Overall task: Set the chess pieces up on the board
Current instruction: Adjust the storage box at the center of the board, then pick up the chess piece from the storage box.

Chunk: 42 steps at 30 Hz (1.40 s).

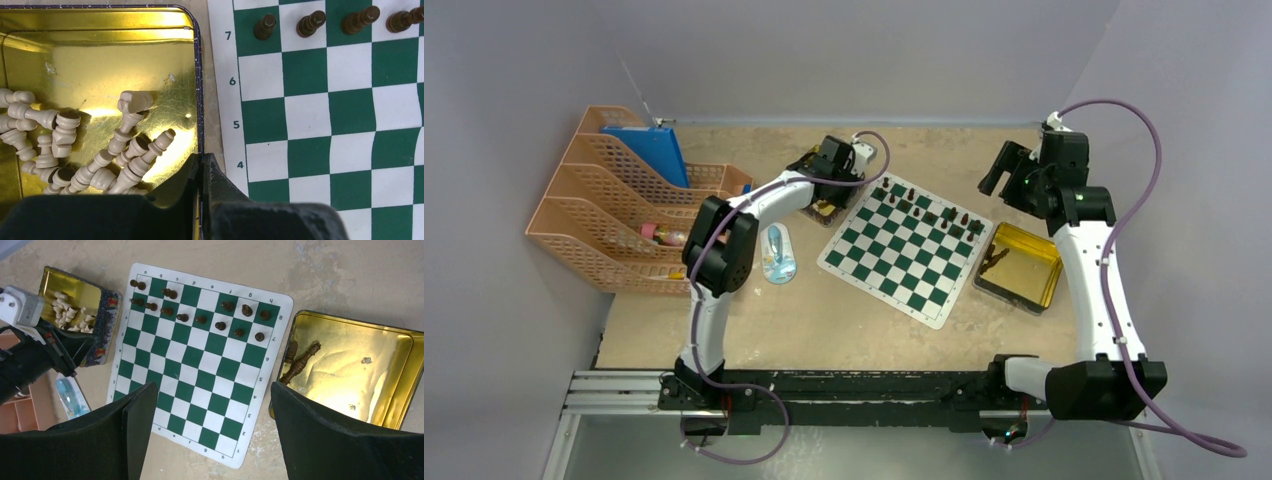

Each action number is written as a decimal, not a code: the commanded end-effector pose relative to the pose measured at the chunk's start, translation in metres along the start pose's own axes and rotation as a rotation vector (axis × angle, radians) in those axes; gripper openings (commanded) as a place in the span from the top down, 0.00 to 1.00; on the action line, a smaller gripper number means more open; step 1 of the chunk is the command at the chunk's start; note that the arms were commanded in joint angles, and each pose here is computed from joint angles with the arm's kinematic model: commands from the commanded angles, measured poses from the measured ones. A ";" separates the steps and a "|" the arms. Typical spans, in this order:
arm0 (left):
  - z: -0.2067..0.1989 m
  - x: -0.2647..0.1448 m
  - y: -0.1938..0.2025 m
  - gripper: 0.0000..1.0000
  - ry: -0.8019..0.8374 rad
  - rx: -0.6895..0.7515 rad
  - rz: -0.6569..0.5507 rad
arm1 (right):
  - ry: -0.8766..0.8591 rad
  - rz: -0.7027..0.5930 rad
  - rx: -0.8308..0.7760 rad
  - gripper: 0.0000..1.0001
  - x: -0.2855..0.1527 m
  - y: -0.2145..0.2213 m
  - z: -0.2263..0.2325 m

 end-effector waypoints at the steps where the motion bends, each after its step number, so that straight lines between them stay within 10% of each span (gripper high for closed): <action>1: 0.009 -0.003 -0.024 1.00 -0.050 -0.067 -0.048 | -0.003 -0.031 0.003 0.15 -0.006 -0.003 -0.001; 16: 0.013 -0.005 -0.034 0.96 -0.076 -0.099 -0.058 | 0.002 0.006 0.002 0.15 -0.011 0.012 -0.006; 23: 0.010 -0.029 -0.054 0.74 -0.055 -0.109 -0.087 | 0.068 0.065 0.090 0.19 -0.008 0.035 -0.018; 27: 0.009 -0.055 -0.070 0.52 -0.047 -0.145 -0.116 | 0.109 0.024 0.160 0.28 -0.010 0.035 -0.024; 35: -0.012 -0.130 -0.073 0.44 0.053 -0.249 -0.131 | 0.280 -0.045 0.230 0.59 0.002 0.033 -0.053; 42: -0.038 -0.171 -0.023 0.42 0.161 -0.323 -0.046 | 0.390 -0.009 0.312 0.67 0.034 0.046 -0.102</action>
Point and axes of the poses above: each gripper's point midway between its finger pads, its own x axis out along the fingers, its own z axis along the line the jaws close on, y = z × x, the point moved 3 cm from there along -x, back along the fingers, and after that the axes turned 2 degrees about x, right-handed, at the moved point
